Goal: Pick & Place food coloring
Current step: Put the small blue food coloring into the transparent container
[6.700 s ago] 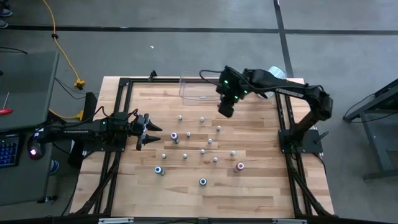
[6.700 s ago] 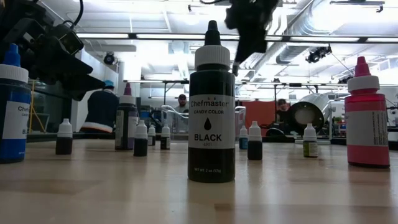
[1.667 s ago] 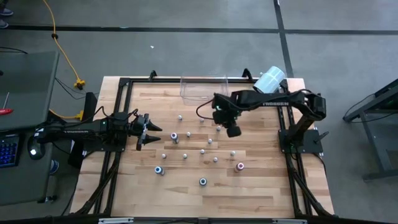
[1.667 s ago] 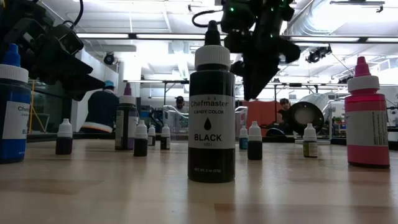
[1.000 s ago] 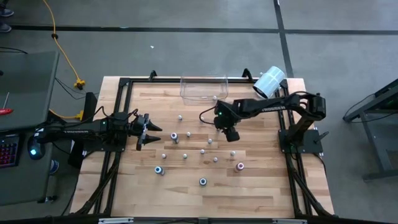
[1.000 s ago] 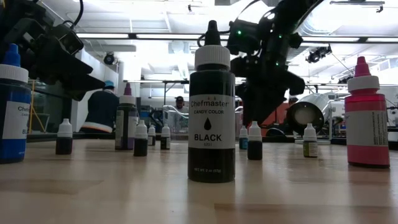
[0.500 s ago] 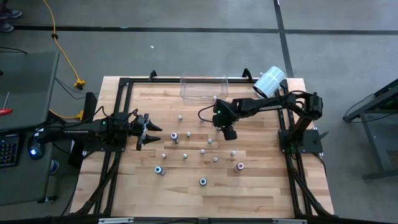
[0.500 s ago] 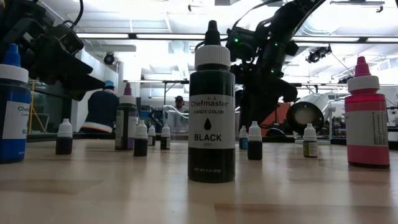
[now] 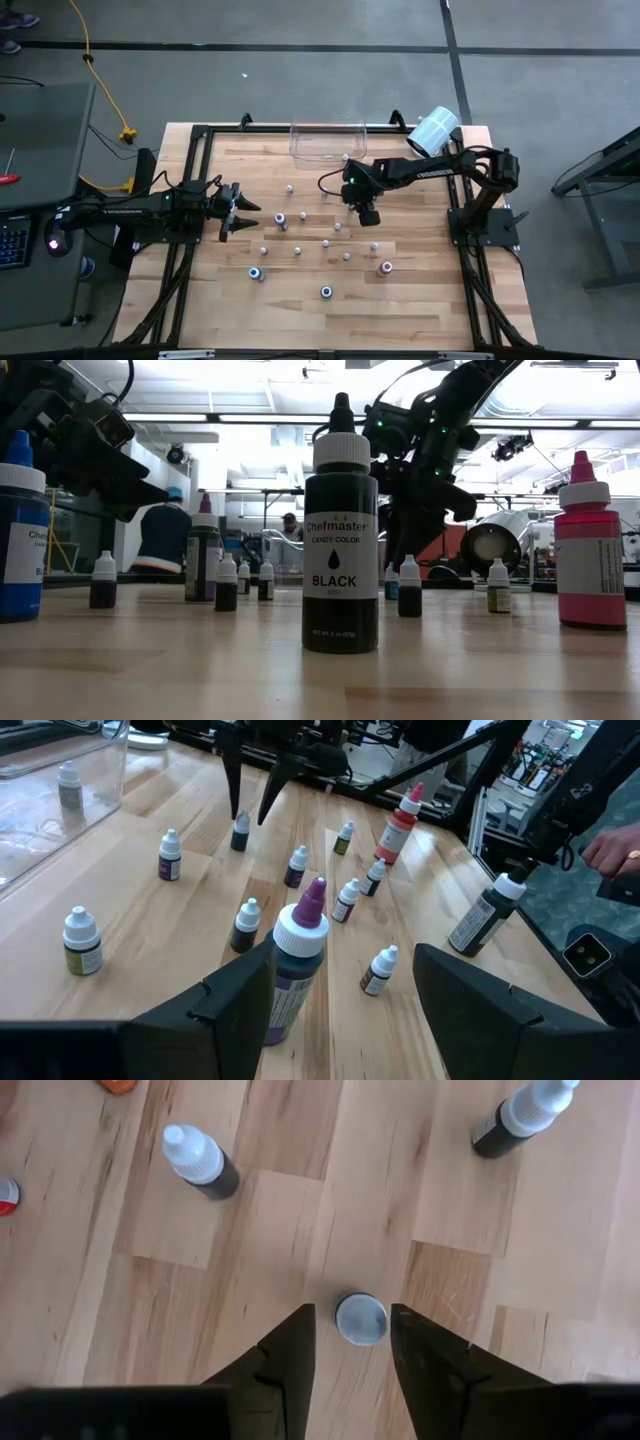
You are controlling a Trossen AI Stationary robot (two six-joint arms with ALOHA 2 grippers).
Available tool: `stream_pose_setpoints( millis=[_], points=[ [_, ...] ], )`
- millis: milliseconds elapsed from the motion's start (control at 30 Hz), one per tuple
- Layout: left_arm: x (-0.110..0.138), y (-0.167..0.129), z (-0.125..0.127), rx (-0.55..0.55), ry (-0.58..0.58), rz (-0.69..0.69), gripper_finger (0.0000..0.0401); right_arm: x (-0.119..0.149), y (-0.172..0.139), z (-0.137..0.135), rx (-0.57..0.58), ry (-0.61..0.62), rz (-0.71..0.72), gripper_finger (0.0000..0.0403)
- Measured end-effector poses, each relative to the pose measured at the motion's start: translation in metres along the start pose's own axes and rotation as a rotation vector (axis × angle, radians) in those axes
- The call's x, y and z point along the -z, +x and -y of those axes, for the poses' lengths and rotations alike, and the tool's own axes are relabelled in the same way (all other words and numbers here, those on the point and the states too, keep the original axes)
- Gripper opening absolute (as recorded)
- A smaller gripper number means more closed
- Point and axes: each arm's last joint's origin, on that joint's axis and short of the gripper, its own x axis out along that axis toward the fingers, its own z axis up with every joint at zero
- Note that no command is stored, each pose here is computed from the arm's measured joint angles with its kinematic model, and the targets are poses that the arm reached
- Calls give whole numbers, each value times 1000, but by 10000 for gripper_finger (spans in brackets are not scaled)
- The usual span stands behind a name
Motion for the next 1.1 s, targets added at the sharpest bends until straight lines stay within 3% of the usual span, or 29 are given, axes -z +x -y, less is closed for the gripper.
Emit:
stream_pose_setpoints(
  millis=[1100],
  points=[
    [0, 0, 0, 0, 0, 0, 234, 1, 8, 2, 19, 21, -16, 121]
  ],
)
